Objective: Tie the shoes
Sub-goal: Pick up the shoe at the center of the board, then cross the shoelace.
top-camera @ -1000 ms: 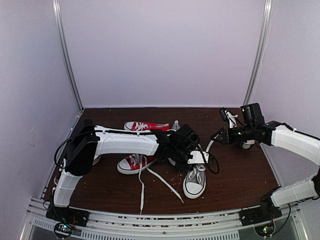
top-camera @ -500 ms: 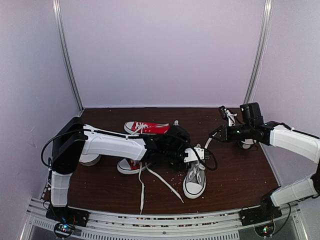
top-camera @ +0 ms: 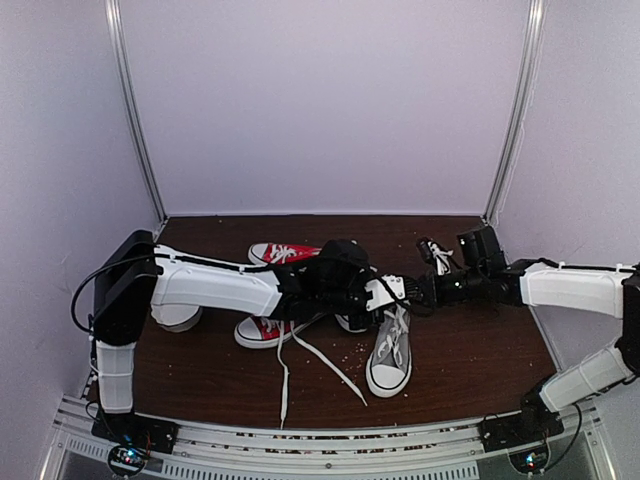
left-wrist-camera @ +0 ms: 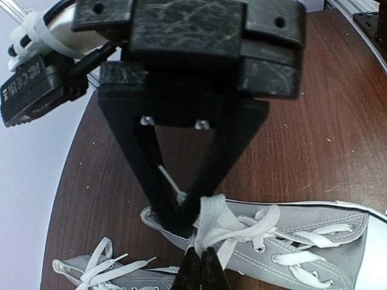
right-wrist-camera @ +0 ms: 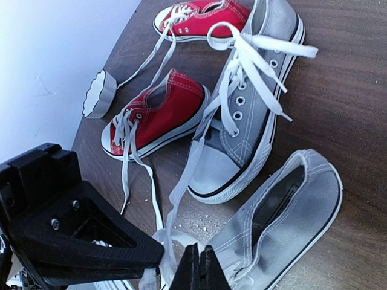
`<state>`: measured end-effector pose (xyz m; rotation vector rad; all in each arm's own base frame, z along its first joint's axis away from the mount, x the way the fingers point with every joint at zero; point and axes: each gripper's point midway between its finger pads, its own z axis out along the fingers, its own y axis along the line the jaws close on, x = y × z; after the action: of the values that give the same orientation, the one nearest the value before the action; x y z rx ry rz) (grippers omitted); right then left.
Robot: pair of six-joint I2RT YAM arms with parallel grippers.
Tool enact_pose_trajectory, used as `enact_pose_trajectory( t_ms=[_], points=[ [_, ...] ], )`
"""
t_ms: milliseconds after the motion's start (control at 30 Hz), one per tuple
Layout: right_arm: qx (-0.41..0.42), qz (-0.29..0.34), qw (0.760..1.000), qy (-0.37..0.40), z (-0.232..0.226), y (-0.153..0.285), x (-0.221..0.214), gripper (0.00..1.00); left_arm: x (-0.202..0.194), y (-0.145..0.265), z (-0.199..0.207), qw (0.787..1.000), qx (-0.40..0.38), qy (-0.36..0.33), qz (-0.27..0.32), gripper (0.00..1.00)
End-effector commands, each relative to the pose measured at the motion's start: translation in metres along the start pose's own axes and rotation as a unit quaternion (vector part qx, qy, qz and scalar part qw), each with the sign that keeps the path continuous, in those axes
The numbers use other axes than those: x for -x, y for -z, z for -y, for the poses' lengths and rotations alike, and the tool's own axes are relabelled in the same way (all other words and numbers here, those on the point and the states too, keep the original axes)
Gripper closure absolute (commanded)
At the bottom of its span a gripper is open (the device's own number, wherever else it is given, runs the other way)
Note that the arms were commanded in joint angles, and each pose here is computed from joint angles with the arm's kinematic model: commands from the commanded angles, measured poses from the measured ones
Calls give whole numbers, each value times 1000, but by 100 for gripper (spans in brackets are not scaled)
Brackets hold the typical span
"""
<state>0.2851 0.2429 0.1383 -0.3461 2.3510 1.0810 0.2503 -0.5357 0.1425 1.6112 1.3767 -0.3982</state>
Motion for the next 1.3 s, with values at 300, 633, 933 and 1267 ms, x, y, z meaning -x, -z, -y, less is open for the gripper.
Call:
enact_pose_trajectory(
  t_ms=[300,633,933,1267],
  points=[
    [35,-90,995,-18,-3,-23,-49,100,23,18,-14,998,19,16,52,100],
    [75,-174,982,7,-19,-13,-69,100,27,22,-13,997,19,15,67,100],
    [89,-147,985,11,-21,-36,-40,100,33,24,-4,996,-4,13,90,100],
    [124,-198,972,21,-35,-30,-65,100,33,24,-8,995,5,22,94,100]
  ],
)
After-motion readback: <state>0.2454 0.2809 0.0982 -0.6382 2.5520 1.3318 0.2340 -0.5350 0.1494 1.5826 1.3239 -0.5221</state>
